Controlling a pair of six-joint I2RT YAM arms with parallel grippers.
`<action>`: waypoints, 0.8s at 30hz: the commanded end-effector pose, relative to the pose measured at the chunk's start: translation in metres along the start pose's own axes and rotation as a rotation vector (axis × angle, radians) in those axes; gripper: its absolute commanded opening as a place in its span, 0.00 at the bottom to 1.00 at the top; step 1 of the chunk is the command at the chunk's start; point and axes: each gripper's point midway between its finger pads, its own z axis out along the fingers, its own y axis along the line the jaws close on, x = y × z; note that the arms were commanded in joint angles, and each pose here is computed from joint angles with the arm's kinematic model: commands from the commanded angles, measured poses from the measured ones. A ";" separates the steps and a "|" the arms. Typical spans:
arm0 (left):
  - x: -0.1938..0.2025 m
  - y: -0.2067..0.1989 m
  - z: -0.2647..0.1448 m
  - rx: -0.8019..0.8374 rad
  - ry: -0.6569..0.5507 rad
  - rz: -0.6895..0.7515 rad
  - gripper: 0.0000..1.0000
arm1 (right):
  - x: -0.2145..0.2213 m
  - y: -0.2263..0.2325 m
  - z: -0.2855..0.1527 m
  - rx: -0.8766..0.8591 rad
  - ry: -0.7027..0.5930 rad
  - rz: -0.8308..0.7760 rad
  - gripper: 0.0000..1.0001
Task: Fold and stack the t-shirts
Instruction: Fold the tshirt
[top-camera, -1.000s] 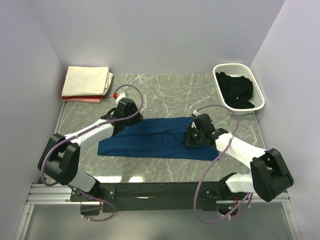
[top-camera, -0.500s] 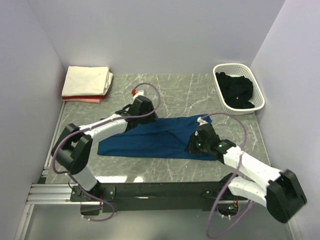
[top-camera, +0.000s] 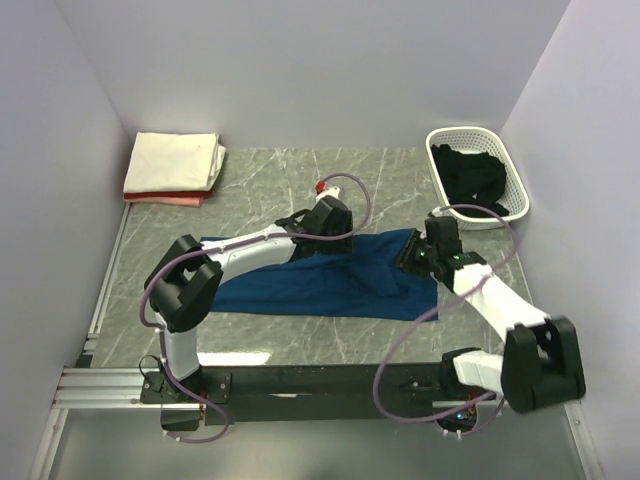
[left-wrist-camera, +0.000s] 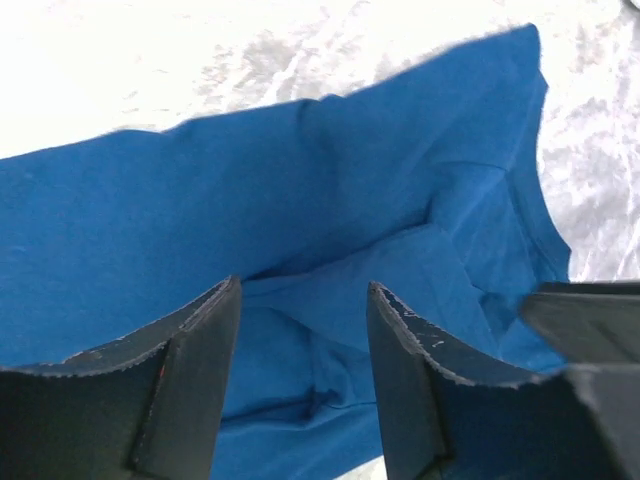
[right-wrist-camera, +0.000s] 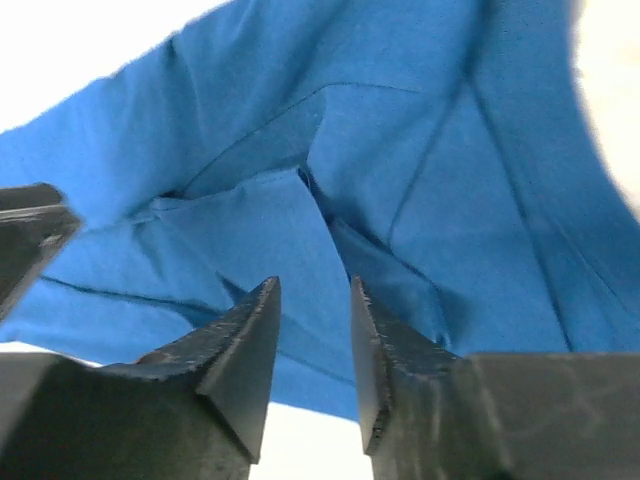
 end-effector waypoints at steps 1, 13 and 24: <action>-0.021 0.000 -0.017 -0.012 -0.054 -0.003 0.60 | -0.017 0.025 0.015 -0.107 -0.004 -0.060 0.44; -0.041 0.028 -0.051 -0.040 -0.120 -0.034 0.62 | -0.016 0.022 0.057 -0.094 0.041 -0.058 0.42; -0.044 0.041 -0.056 -0.054 -0.128 -0.050 0.61 | -0.010 0.037 0.054 -0.138 0.047 -0.078 0.10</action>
